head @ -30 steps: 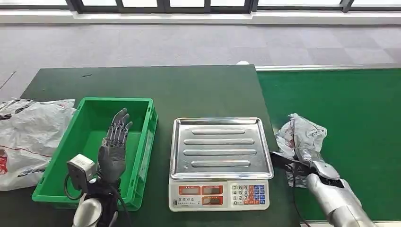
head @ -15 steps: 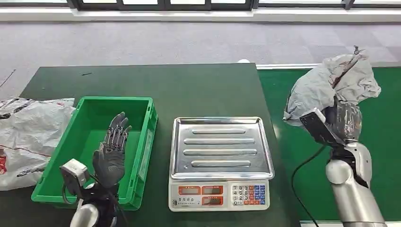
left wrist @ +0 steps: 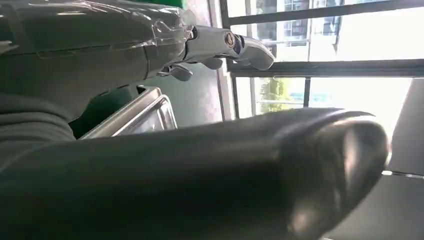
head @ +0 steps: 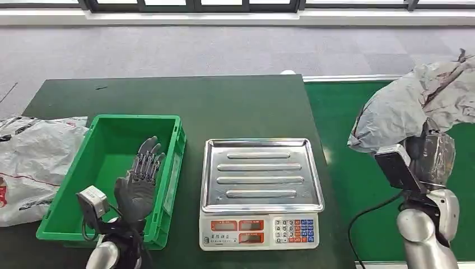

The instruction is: Moved the parcel from conveyor to table for the left to box.

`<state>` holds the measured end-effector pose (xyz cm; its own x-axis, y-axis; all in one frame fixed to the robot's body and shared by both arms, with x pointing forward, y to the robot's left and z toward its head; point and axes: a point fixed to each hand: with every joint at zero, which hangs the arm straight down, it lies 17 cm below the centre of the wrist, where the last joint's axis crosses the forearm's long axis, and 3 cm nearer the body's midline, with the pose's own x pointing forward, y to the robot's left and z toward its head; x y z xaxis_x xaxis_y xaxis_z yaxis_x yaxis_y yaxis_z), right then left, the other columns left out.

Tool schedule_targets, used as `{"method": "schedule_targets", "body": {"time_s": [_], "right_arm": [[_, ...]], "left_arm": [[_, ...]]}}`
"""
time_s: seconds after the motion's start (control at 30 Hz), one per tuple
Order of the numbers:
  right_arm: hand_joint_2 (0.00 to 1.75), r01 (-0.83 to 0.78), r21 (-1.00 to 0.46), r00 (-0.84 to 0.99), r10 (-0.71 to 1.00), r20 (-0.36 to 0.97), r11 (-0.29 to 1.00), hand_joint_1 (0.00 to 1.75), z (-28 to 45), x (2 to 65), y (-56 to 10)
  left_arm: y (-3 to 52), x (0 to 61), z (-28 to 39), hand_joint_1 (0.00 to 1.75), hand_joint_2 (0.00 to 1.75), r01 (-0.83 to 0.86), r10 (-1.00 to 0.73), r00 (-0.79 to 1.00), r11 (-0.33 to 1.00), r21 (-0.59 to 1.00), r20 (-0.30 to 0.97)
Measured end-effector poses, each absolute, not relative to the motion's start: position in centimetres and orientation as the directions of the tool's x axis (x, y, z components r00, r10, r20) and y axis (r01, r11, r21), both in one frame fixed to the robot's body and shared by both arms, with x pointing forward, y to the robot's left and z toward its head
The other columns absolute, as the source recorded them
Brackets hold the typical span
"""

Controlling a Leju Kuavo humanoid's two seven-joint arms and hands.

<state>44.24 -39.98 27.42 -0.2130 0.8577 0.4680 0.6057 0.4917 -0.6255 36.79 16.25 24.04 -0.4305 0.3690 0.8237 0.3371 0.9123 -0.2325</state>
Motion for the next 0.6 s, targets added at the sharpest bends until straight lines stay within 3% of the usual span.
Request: {"method": "schedule_targets", "body": {"time_s": [0.17,0.27,0.4,0.6], "right_arm": [[1.75,0.602,-0.61,-0.26,0.848,0.462,0.516,1.75,28.0,44.1,-39.3],[1.75,0.533,-0.624,-0.347,0.82,0.455,0.572,1.75,28.6,46.0,-35.1],[1.75,0.323,-0.666,-0.443,0.729,0.521,0.673,1.75,25.7,49.1,-25.1],[1.75,-0.056,-0.661,-0.536,0.537,0.652,0.748,1.75,20.7,48.2,-9.7]], "left_arm": [[16.2,36.9,24.0,0.0,0.0,0.334,0.362,-0.433,0.915,-0.226,0.826],[17.1,37.9,24.6,0.0,0.0,0.243,0.266,-0.494,0.956,-0.163,0.828],[18.0,39.1,25.0,0.0,0.0,0.146,0.222,-0.506,0.974,-0.171,0.833],[16.8,40.4,26.2,0.0,0.0,0.167,0.27,-0.496,0.962,-0.214,0.825]]}}
